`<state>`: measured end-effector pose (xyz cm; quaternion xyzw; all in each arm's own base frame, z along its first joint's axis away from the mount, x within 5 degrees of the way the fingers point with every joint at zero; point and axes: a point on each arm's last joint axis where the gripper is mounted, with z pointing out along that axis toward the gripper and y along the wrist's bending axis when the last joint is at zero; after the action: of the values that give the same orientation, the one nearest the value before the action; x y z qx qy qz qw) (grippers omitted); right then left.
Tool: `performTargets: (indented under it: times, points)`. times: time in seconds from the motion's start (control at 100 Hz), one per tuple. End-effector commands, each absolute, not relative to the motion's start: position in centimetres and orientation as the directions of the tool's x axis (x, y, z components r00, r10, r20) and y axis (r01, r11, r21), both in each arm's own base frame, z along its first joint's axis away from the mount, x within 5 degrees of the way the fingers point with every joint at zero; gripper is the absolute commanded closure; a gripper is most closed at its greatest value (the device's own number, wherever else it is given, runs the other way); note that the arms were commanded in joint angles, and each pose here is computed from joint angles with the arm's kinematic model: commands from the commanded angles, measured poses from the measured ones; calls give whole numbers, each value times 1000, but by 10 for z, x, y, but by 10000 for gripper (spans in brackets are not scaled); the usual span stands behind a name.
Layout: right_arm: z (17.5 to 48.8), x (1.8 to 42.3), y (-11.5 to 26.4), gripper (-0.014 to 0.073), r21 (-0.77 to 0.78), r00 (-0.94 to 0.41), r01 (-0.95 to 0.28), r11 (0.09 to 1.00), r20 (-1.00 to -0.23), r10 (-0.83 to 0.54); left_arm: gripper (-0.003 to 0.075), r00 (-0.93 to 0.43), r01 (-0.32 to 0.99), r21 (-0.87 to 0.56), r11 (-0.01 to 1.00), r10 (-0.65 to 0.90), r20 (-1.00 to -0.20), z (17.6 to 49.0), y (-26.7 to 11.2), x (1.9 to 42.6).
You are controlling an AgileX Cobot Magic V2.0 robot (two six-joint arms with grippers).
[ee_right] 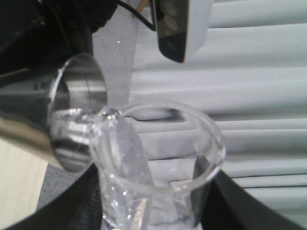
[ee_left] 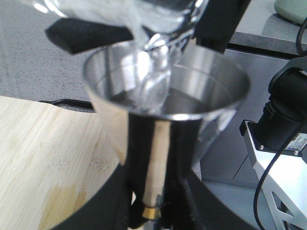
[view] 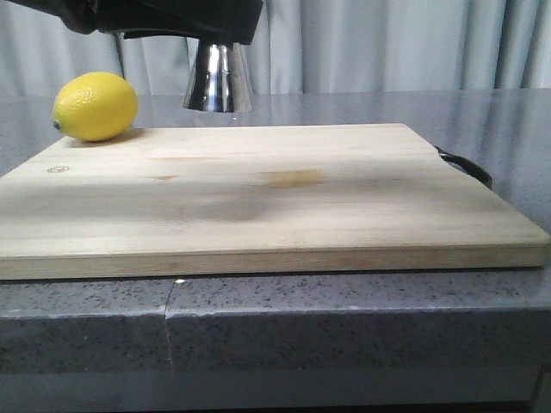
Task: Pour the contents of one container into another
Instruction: 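Tilt the beaker with the right gripper, pouring liquid into the jigger cup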
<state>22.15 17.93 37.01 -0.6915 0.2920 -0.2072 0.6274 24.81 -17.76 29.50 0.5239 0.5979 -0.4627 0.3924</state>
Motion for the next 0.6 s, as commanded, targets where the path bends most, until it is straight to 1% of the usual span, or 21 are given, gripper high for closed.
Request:
performTargets:
  times: [0.0,0.51,0.56,0.59]
  points:
    - [392,215,176,436,-996,753,-86,-1,-64,-655,740,-115,993,-118,-13,150,-982,324,-179,240]
    - [392,215,175,436,-996,751,-84,-5,-60,-658,740,-115,993,-118,-13,151,-982,324,-179,240]
    - [392,215,175,436,-995,747,-96,9,-78,-661,740,-115,993,-118,-13,151,-982,324,-179,240]
    - [392,216,175,436,-993,742,-113,27,-102,-662,739,-115,993,-118,-13,151,-982,324,-179,240]
